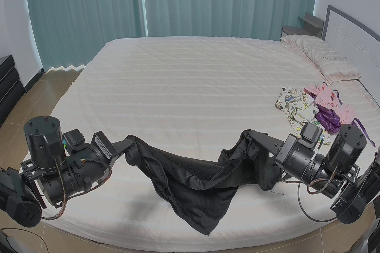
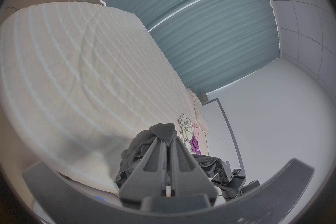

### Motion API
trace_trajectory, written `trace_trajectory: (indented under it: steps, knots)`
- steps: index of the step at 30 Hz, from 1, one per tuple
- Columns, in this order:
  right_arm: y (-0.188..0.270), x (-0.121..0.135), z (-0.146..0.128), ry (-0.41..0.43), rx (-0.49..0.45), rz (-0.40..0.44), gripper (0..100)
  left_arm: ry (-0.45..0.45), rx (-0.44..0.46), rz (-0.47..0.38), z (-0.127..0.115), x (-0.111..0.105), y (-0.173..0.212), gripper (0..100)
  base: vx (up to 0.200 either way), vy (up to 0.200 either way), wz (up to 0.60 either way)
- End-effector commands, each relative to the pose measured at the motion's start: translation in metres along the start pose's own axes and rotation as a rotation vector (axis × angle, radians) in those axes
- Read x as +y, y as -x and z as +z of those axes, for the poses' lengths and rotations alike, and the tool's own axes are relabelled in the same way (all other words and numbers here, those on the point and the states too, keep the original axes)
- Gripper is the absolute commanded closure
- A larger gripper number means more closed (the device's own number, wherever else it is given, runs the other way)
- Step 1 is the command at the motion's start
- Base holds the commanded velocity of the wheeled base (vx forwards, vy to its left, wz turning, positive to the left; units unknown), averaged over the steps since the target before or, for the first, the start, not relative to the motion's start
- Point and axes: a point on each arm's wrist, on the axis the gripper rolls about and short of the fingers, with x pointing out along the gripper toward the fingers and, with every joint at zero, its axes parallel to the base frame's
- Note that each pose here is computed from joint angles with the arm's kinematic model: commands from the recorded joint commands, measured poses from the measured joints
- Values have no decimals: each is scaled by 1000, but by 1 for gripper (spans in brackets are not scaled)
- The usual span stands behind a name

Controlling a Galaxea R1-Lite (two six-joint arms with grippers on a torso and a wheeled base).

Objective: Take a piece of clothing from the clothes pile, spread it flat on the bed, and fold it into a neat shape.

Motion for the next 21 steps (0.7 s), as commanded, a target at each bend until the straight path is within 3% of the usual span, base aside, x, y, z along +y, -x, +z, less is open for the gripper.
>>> trace_trajectory:
  steps: [1,11,21]
  knots:
    - [0,1,1,1,-8,8,100,0,1,6,0,1,-1,100,0,200,0]
    - [2,-13,24,40,-91,-39,100,-2,12,0,-2,-1,-2,100,0,20,0]
    - [37,-13,17,47,-63,-91,100,-23,44,-28,-10,-7,2,100,-200,0,0]
